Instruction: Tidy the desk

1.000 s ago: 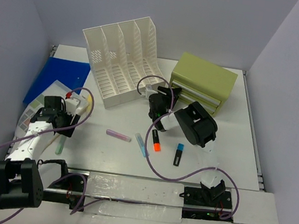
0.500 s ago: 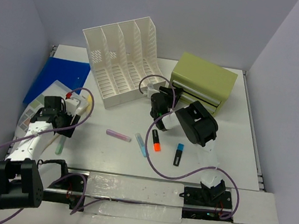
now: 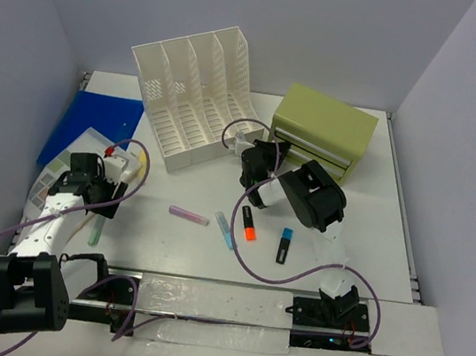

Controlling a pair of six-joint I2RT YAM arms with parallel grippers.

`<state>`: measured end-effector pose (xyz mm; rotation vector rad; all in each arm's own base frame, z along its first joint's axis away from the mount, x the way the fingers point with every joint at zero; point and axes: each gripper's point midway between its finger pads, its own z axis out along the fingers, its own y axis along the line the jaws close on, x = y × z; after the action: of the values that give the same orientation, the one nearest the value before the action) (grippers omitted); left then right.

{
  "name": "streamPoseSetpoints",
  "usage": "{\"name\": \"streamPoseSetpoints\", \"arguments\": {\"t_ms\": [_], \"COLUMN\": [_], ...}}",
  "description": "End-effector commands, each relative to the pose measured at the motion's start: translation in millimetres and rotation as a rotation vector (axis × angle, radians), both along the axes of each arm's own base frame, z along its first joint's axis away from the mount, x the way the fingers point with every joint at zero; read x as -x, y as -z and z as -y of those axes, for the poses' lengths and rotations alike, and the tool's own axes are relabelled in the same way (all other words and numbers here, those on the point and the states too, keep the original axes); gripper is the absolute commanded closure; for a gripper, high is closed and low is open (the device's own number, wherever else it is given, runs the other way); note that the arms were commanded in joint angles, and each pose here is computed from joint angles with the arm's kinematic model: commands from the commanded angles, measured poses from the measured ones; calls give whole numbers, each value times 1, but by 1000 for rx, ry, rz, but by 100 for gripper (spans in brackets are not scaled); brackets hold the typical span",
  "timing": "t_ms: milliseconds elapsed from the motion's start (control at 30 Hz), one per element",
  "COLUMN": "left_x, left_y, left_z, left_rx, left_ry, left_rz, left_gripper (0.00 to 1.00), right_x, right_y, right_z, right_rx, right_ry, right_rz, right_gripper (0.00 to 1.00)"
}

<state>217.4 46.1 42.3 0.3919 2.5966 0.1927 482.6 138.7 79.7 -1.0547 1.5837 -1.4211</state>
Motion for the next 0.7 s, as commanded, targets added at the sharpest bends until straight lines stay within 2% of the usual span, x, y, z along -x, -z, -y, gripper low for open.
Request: {"name": "streamPoseSetpoints", "arguments": {"t_ms": [0, 233, 667], "left_x": [-7, -7, -5], "left_y": [-10, -10, -8], "left_z": [0, 0, 0], "left_rx": [0, -3, -5], "left_ry": [15, 19, 26], "left_rz": [37, 41, 45], "left_gripper": [23, 23, 23], "right_x": [-2, 5, 42], "right_y": [-8, -7, -16], "right_z": [4, 2, -22], "right_rx": [-55, -68, -104], "right_ry": [11, 10, -17], "right_rz": [57, 58, 77], "right_gripper": [86, 100, 100]}}
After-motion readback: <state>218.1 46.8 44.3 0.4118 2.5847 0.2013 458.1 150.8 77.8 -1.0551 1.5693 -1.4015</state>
